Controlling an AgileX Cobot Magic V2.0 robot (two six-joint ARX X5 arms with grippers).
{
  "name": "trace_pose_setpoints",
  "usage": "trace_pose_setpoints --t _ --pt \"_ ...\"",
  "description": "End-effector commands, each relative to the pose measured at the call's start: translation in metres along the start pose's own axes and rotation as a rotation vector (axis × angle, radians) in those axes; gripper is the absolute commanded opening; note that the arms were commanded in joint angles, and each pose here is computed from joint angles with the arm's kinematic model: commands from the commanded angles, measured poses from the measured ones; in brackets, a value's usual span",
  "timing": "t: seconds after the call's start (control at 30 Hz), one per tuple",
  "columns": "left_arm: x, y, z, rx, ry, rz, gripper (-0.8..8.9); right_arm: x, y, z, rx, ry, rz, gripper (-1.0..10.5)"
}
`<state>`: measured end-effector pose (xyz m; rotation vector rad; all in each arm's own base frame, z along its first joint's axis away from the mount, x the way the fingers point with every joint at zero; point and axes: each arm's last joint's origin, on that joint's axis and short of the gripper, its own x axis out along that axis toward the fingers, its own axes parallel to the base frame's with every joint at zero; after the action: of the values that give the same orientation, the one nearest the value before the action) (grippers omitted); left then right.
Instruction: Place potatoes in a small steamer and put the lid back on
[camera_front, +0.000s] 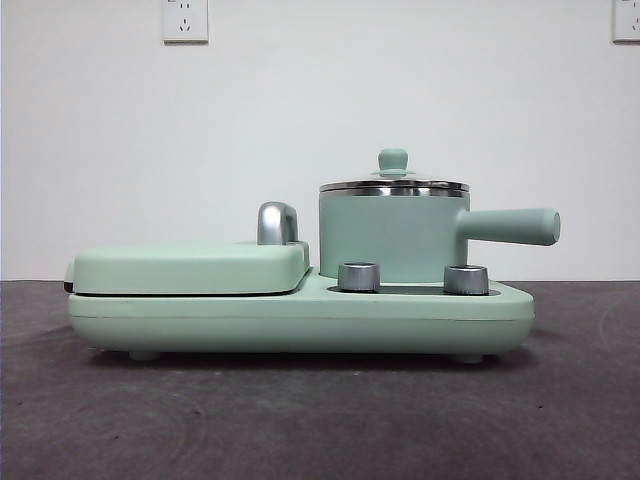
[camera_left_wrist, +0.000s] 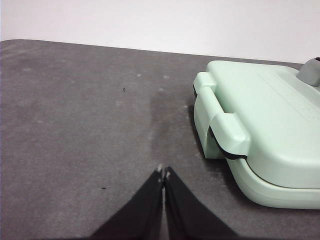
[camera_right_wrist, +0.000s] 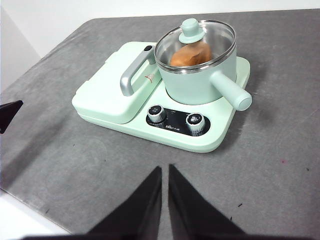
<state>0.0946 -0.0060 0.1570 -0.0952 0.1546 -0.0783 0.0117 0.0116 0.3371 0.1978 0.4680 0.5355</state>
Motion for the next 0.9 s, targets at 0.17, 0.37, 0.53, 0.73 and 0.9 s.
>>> trace_pose_setpoints --t 0.17,0.37,0.53,0.73,0.9 --pt "0.002 0.001 -0.007 0.0 0.025 0.003 0.06 -0.001 0.001 0.002 -0.01 -0.011 0.008 0.2" --pt "0.002 0.001 -0.007 0.0 0.025 0.003 0.06 -0.001 0.001 0.002 -0.01 -0.011 0.008 0.2" --pt "0.002 0.001 -0.007 0.0 0.026 0.003 0.06 0.007 -0.003 -0.001 0.02 -0.016 -0.045 0.2" --pt "0.002 0.001 -0.007 0.0 0.026 0.003 0.06 0.044 -0.031 -0.012 0.007 -0.187 -0.29 0.2" --pt "0.002 0.001 -0.007 0.0 0.026 0.003 0.06 0.082 -0.067 -0.044 -0.039 -0.362 -0.4 0.2"
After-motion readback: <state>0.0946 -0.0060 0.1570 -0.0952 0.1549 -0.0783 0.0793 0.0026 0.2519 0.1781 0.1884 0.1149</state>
